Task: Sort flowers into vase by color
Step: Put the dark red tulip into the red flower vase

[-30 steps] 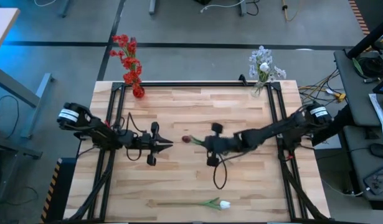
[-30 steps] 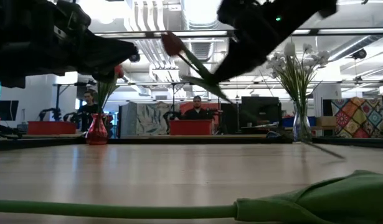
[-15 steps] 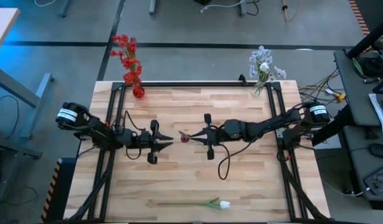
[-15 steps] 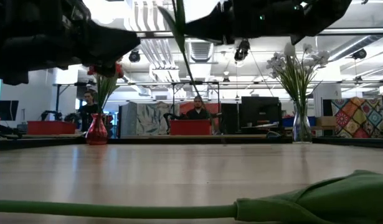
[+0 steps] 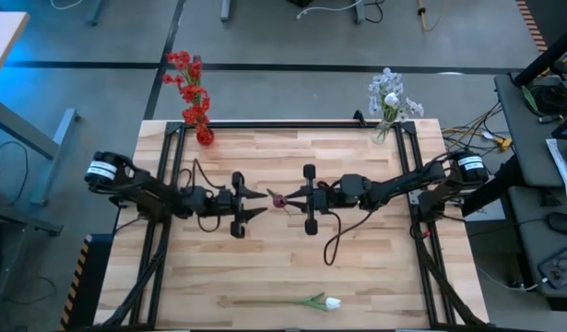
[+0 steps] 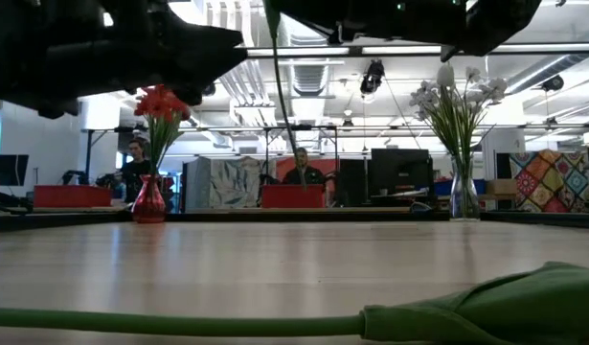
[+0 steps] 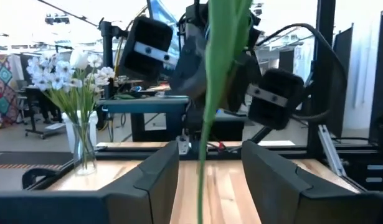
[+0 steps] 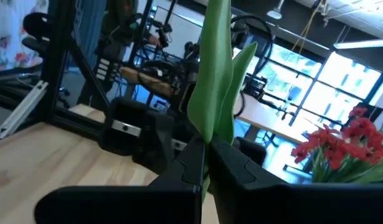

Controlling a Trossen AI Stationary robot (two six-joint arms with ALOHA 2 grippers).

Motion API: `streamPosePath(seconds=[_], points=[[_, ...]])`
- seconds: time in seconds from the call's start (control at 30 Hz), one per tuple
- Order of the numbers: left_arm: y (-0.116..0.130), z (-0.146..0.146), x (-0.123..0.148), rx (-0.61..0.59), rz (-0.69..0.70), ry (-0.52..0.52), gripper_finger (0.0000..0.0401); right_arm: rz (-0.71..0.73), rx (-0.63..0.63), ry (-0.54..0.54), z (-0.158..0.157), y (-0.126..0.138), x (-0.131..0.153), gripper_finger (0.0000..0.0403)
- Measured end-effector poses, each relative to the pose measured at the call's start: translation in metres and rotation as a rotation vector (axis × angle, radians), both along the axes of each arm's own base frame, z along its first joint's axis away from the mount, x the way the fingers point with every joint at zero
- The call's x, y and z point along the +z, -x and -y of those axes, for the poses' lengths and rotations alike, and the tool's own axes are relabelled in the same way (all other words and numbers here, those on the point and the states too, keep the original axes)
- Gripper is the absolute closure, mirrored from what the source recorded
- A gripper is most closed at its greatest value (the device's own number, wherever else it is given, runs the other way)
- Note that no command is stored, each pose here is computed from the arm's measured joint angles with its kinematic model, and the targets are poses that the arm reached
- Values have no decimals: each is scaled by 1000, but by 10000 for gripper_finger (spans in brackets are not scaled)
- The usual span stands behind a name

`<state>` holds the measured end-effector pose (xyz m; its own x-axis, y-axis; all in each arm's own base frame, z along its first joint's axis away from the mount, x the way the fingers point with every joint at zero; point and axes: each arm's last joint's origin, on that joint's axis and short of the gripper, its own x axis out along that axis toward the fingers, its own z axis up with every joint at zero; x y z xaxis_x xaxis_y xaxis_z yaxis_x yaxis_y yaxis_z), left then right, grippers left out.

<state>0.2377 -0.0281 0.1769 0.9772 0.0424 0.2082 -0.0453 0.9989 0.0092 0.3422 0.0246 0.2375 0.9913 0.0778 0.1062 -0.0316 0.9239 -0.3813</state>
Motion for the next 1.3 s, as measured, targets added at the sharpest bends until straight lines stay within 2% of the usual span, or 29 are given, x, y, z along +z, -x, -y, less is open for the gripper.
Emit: streamPosePath(seconds=[0.2,0.33,0.6,0.7,0.93,1.1,1.3], points=[[-14,-12,12,-35,34,-6,244,6,4,-12,0,-2,-3,394],[-25,-15,16,-78,-4,3,246,-2,4,-11,0,-4,-8,394],[-41,-14,22,-78,-83,-34,252,9,4,-14,-1,-6,-9,394],[-41,-14,22,-90,-79,-38,279,12,4,-11,-1,-6,-8,394],[-39,-14,22,-99,-74,-44,390,22,-1,-12,-1,-7,-5,394],[-37,-17,25,18,-68,-69,396,30,-113,-62,3,-8,-2,376],[-27,-23,33,199,-166,-117,399,30,-198,-86,5,-8,-2,305]])
